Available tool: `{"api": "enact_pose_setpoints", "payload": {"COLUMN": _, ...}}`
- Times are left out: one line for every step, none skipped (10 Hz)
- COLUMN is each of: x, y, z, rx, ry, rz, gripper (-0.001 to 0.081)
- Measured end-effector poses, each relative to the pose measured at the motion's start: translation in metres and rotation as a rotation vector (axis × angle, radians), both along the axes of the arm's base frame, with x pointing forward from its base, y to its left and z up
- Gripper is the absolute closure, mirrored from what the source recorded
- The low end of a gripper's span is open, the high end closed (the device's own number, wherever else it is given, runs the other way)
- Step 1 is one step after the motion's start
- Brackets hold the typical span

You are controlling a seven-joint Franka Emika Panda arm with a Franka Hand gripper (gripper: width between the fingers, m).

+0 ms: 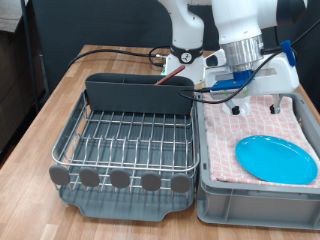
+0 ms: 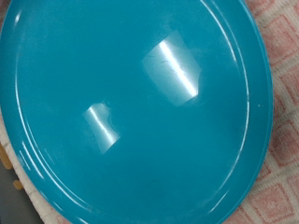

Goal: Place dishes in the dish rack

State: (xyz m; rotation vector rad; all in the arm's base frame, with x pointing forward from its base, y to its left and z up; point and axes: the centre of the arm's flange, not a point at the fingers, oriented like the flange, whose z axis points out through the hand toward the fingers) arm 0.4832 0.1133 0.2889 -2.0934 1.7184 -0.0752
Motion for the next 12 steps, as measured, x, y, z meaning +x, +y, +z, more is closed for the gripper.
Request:
{"api": "enact_pose_setpoints", "payload": {"x": -0.001, "y": 0.000, "z": -0.004, "rx": 0.001, "ry": 0.005, "rz": -0.003, "gripper": 0.0004}}
{"api": "enact_pose_setpoints", "payload": {"x": -0.001, "y": -0.001, "z": -0.008, "rx": 0.005, "ry": 0.006, "rz": -0.002, "gripper": 0.0004}}
{"api": "enact_pose_setpoints", "payload": {"x": -0.002, "y": -0.001, "z": -0.013, "rx": 0.009, "ry": 0.001, "rz": -0.002, "gripper": 0.0004}}
{"api": "enact_pose_setpoints", "payload": {"x": -0.004, "y": -0.001, "z": -0.017, "rx": 0.013, "ry": -0.004, "rz": 0.001, "gripper": 0.0004}}
{"api": "enact_pose_setpoints", "payload": {"x": -0.005, "y": -0.002, "z": -0.022, "rx": 0.015, "ry": -0.008, "rz": 0.006, "gripper": 0.0004}}
{"api": "enact_pose_setpoints", "payload": {"x": -0.006, "y": -0.001, "z": -0.026, "rx": 0.018, "ry": -0.007, "rz": 0.012, "gripper": 0.0004}}
{"api": "enact_pose_setpoints", "payload": {"x": -0.007, "y": -0.002, "z": -0.029, "rx": 0.021, "ry": -0.008, "rz": 0.018, "gripper": 0.0004}}
{"api": "enact_pose_setpoints", "payload": {"x": -0.007, "y": -0.002, "z": -0.033, "rx": 0.022, "ry": -0.010, "rz": 0.022, "gripper": 0.0004}}
{"api": "enact_pose_setpoints", "payload": {"x": -0.007, "y": -0.001, "z": -0.036, "rx": 0.024, "ry": -0.011, "rz": 0.027, "gripper": 0.0004}}
{"api": "enact_pose_setpoints", "payload": {"x": -0.007, "y": -0.001, "z": -0.039, "rx": 0.026, "ry": -0.010, "rz": 0.033, "gripper": 0.0004}}
{"api": "enact_pose_setpoints", "payload": {"x": -0.005, "y": 0.000, "z": -0.042, "rx": 0.029, "ry": -0.011, "rz": 0.037, "gripper": 0.0004}}
{"api": "enact_pose_setpoints", "payload": {"x": -0.003, "y": 0.000, "z": -0.045, "rx": 0.032, "ry": -0.011, "rz": 0.041, "gripper": 0.0004}}
